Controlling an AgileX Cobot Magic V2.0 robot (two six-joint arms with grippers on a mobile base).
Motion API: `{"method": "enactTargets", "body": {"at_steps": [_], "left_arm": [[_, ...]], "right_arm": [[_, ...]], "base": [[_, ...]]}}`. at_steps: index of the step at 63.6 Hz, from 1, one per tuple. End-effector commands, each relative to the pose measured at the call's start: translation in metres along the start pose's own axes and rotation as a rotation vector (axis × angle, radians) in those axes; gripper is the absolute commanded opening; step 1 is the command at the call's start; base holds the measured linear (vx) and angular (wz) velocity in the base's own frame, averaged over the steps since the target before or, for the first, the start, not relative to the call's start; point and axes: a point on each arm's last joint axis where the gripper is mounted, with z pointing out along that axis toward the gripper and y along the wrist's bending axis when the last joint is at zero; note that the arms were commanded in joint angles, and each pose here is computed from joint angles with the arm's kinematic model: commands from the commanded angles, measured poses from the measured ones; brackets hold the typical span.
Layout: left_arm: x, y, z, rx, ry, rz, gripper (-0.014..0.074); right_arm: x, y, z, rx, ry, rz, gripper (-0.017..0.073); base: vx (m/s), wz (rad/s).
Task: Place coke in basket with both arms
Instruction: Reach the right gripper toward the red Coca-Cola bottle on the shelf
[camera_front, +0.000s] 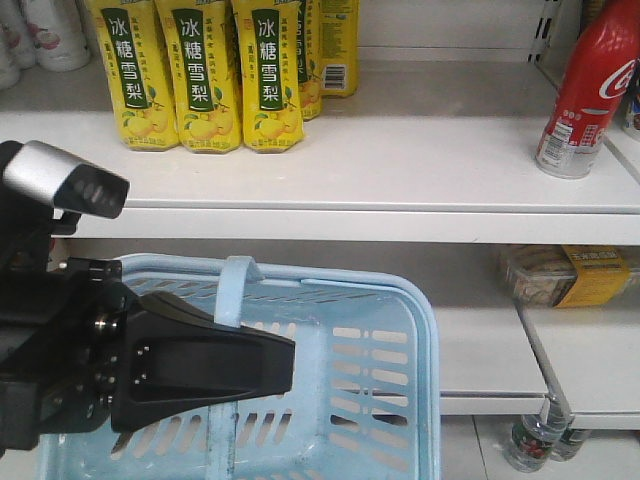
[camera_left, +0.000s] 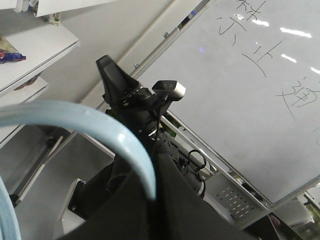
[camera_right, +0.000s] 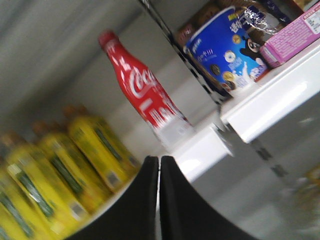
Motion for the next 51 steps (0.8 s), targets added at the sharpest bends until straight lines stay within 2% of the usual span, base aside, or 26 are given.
{"method": "enactTargets", "body": {"at_steps": [1, 3, 5, 7, 9, 13, 15, 17, 19, 20, 23, 26, 28, 31, 32, 33, 34, 35, 36, 37, 39, 44, 49, 51], "left_arm": [[-0.004, -0.03, -0.003, 0.201, 0.008, 0.029, -0.0006], [-0.004, -0.03, -0.004, 0.202, 0.007, 0.03, -0.0006], [-0.004, -0.03, -0.004, 0.201, 0.006, 0.03, -0.0006], [-0.004, -0.03, -0.004, 0.201, 0.006, 0.03, -0.0006], [-0.004, -0.03, -0.004, 0.201, 0.006, 0.03, -0.0006], [-0.004, -0.03, -0.004, 0.201, 0.006, 0.03, -0.0006], [-0.004, -0.03, -0.004, 0.201, 0.006, 0.03, -0.0006], [-0.004, -0.03, -0.004, 0.202, 0.007, 0.03, -0.0006], [-0.004, -0.03, -0.004, 0.201, 0.006, 0.03, -0.0006], [-0.004, -0.03, -0.004, 0.201, 0.006, 0.03, -0.0006], [-0.004, -0.03, -0.004, 0.202, 0.005, 0.029, -0.0006], [-0.004, -0.031, -0.004, 0.203, 0.004, 0.029, -0.0006], [-0.004, -0.031, -0.004, 0.203, 0.004, 0.029, -0.0006], [-0.004, -0.031, -0.004, 0.203, 0.004, 0.029, -0.0006], [-0.004, -0.031, -0.004, 0.203, 0.004, 0.029, -0.0006], [-0.004, -0.031, -0.004, 0.203, 0.004, 0.029, -0.0006], [-0.004, -0.031, -0.004, 0.203, 0.004, 0.029, -0.0006], [-0.004, -0.031, -0.004, 0.203, 0.004, 0.029, -0.0006], [-0.004, -0.031, -0.004, 0.203, 0.004, 0.029, -0.0006], [-0.004, -0.031, -0.004, 0.203, 0.004, 0.029, -0.0006], [-0.004, -0.031, -0.004, 0.203, 0.004, 0.029, -0.0006], [-0.005, -0.03, -0.004, 0.202, 0.004, 0.029, -0.0006], [-0.005, -0.03, -0.004, 0.2, 0.002, 0.029, -0.0006], [-0.005, -0.03, -0.004, 0.2, 0.002, 0.029, -0.0006]], "right_arm": [[-0.015, 0.007, -0.003, -0.119, -0.168, 0.336, -0.0005], [-0.019, 0.007, -0.004, -0.139, -0.202, 0.405, -0.0005], [-0.022, 0.009, -0.005, -0.164, -0.23, 0.436, -0.0005], [-0.026, 0.013, -0.006, -0.213, -0.265, 0.435, -0.0005], [-0.031, 0.019, -0.008, -0.274, -0.294, 0.395, -0.0005], [-0.041, 0.039, -0.009, -0.376, -0.295, 0.274, -0.0005], [-0.044, 0.049, -0.008, -0.397, -0.268, 0.205, -0.0005], [-0.047, 0.06, -0.006, -0.408, -0.217, 0.093, -0.0005], [-0.053, 0.07, -0.004, -0.388, -0.177, 0.016, -0.0004], [-0.056, 0.076, -0.002, -0.373, -0.151, -0.049, -0.0003], [-0.066, 0.087, 0.001, -0.327, -0.109, -0.186, 0.0001], [-0.077, 0.096, 0.004, -0.28, -0.092, -0.289, 0.0012], [-0.083, 0.101, 0.006, -0.26, -0.088, -0.335, 0.0025], [-0.091, 0.109, 0.011, -0.249, -0.077, -0.406, 0.0056], [-0.093, 0.111, 0.013, -0.251, -0.07, -0.448, 0.0067], [-0.095, 0.115, 0.015, -0.261, -0.06, -0.445, 0.0086], [-0.095, 0.117, 0.017, -0.268, -0.048, -0.478, 0.01], [-0.096, 0.122, 0.018, -0.29, -0.032, -0.466, 0.0115], [-0.095, 0.123, 0.022, -0.297, -0.007, -0.493, 0.014], [-0.095, 0.127, 0.023, -0.318, 0.015, -0.482, 0.0158], [-0.092, 0.13, 0.029, -0.338, 0.076, -0.499, 0.0206], [-0.084, 0.131, 0.043, -0.35, 0.216, -0.55, 0.0333], [-0.079, 0.131, 0.058, -0.352, 0.299, -0.476, 0.047], [-0.077, 0.131, 0.061, -0.355, 0.318, -0.474, 0.0502]], "base": [[0.0, 0.0], [0.0, 0.0], [0.0, 0.0], [0.0, 0.0], [0.0, 0.0], [0.0, 0.0], [0.0, 0.0], [0.0, 0.0], [0.0, 0.0], [0.0, 0.0], [0.0, 0.0], [0.0, 0.0], [0.0, 0.0], [0.0, 0.0], [0.0, 0.0], [0.0, 0.0], [0.0, 0.0], [0.0, 0.0], [0.0, 0.0], [0.0, 0.0], [0.0, 0.0], [0.0, 0.0], [0.0, 0.0], [0.0, 0.0]]}}
